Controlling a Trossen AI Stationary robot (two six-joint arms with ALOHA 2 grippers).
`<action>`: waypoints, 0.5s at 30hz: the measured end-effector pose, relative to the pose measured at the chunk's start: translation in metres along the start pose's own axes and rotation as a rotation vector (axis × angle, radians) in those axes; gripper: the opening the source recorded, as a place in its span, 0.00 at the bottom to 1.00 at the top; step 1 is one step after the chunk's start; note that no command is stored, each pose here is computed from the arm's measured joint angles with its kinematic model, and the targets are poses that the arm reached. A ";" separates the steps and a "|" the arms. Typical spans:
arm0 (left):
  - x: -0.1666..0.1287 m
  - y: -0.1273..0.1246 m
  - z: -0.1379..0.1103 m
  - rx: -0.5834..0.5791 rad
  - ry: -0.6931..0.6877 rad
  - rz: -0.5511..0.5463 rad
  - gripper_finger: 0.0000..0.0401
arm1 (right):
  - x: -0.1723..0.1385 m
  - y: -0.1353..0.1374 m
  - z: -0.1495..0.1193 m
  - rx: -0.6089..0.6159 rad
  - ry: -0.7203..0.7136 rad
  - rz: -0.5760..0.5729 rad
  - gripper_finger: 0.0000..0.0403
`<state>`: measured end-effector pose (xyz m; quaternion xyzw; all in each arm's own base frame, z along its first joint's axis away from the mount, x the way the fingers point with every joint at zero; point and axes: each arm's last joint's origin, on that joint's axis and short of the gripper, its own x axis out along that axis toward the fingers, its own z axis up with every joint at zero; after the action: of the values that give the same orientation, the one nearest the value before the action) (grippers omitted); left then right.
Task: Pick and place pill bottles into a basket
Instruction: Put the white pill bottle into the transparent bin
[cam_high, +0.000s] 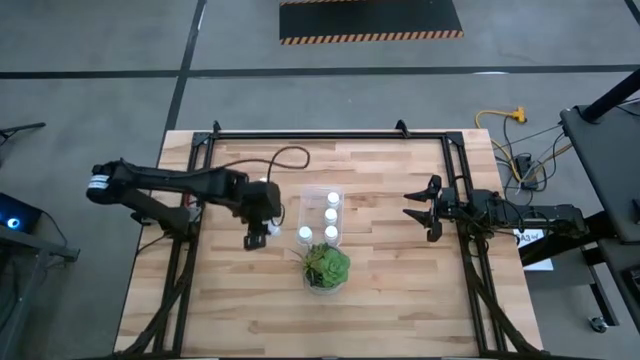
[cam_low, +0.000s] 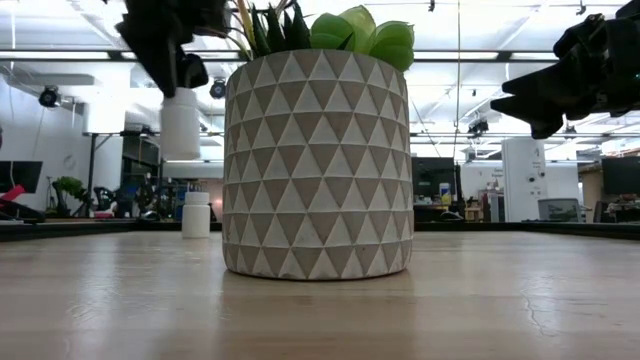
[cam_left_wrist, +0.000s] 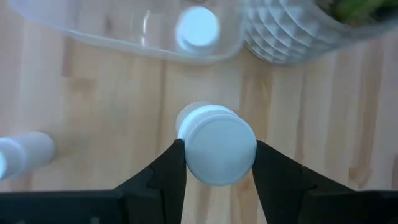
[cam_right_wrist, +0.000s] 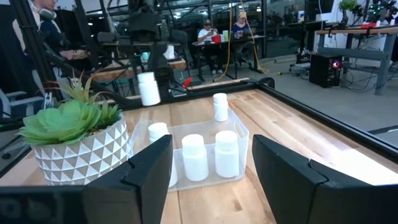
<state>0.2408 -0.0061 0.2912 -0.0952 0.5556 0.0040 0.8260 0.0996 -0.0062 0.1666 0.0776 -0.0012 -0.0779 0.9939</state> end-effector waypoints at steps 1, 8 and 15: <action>-0.002 0.003 0.003 -0.012 0.009 0.007 0.35 | 0.000 0.000 0.000 0.000 0.000 0.000 0.52; 0.002 0.012 0.039 0.061 0.085 0.035 0.35 | 0.000 0.000 0.000 0.000 -0.001 0.001 0.52; -0.007 0.011 0.077 0.123 0.050 0.090 0.35 | 0.000 0.000 0.000 0.000 -0.001 0.000 0.52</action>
<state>0.3080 0.0180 0.3237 -0.0191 0.5789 0.0046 0.8152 0.0996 -0.0062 0.1668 0.0778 -0.0019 -0.0778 0.9939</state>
